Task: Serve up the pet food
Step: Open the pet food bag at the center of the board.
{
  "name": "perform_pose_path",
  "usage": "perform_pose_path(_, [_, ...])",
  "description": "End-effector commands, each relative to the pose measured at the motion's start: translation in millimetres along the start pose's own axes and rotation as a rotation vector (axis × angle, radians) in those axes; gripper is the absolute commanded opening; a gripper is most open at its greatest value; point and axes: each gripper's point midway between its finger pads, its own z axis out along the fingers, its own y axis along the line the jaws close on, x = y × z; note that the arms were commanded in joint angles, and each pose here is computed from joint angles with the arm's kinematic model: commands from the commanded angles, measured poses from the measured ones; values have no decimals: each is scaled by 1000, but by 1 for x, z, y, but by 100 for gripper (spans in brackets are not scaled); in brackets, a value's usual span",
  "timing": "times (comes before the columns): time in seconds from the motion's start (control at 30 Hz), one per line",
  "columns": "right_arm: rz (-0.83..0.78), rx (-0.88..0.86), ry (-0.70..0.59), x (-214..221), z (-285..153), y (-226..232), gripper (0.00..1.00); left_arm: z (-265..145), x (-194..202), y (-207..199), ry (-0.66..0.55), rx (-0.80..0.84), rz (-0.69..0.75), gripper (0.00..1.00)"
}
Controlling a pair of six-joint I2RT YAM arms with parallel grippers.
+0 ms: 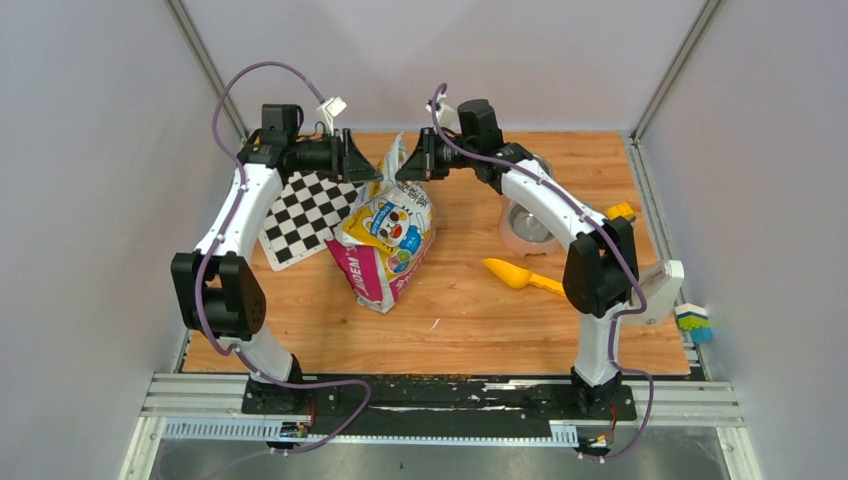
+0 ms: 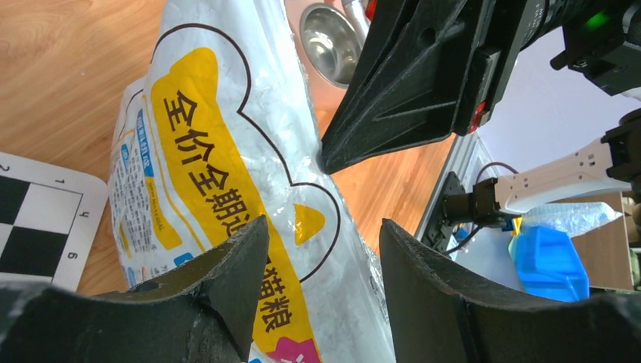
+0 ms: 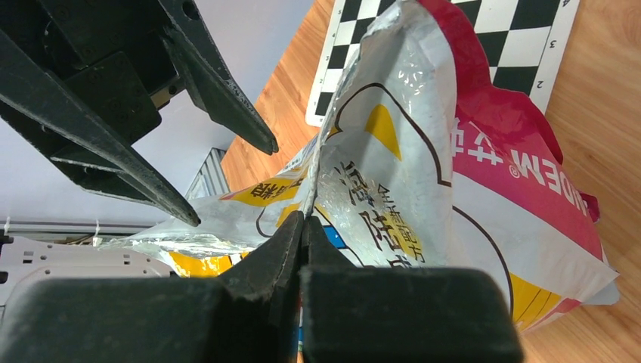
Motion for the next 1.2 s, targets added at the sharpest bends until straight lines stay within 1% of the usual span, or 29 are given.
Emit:
perform_pose_path(0.0, [-77, -78, -23, -11, -17, 24, 0, -15, -15, -23, -26, -24, 124, 65])
perform_pose_path(0.23, [-120, -148, -24, -12, -22, 34, 0, -23, -10, -28, 6, -43, 167, 69])
perform_pose_path(0.27, [-135, -157, -26, -13, -24, 36, 0, -25, -7, -30, 16, -44, 154, 69])
perform_pose_path(0.3, [-150, -161, -32, -14, -25, 38, 0, -27, -8, -32, 16, -44, 185, 70])
perform_pose_path(0.33, [-163, -164, -37, -16, -27, 40, 0, -29, -4, -35, 32, -39, 173, 71])
perform_pose_path(0.37, [-179, -166, -44, -18, -28, 42, 0, -31, -5, -38, 35, -37, 200, 71])
perform_pose_path(0.4, [-192, -167, -49, -19, -30, 43, 0, -33, 0, -40, 56, -33, 183, 71])
perform_pose_path(0.43, [-203, -168, -54, -21, -31, 45, 0, -34, 0, -42, 62, -32, 207, 72])
perform_pose_path(0.47, [-210, -166, -62, -24, -33, 46, 0, -37, 6, -43, 84, -37, 191, 72])
perform_pose_path(0.5, [-213, -164, -66, -25, -34, 47, 0, -40, 5, -44, 88, -42, 219, 72])
perform_pose_path(0.53, [-214, -166, -67, -25, -35, 49, 0, -43, 9, -43, 105, -59, 204, 71])
perform_pose_path(0.63, [-201, -169, -65, -25, -37, 52, 0, -58, 10, -41, 94, -97, 214, 71])
perform_pose_path(0.73, [-175, -171, -57, -23, -37, 52, 9, -70, 8, -42, 78, -121, 233, 71])
perform_pose_path(0.8, [-165, -173, -52, -22, -36, 52, 11, -73, 11, -41, 86, -134, 241, 71])
perform_pose_path(1.17, [-152, -178, -50, -21, -37, 57, 14, -67, 26, -33, 122, -101, 194, 69])
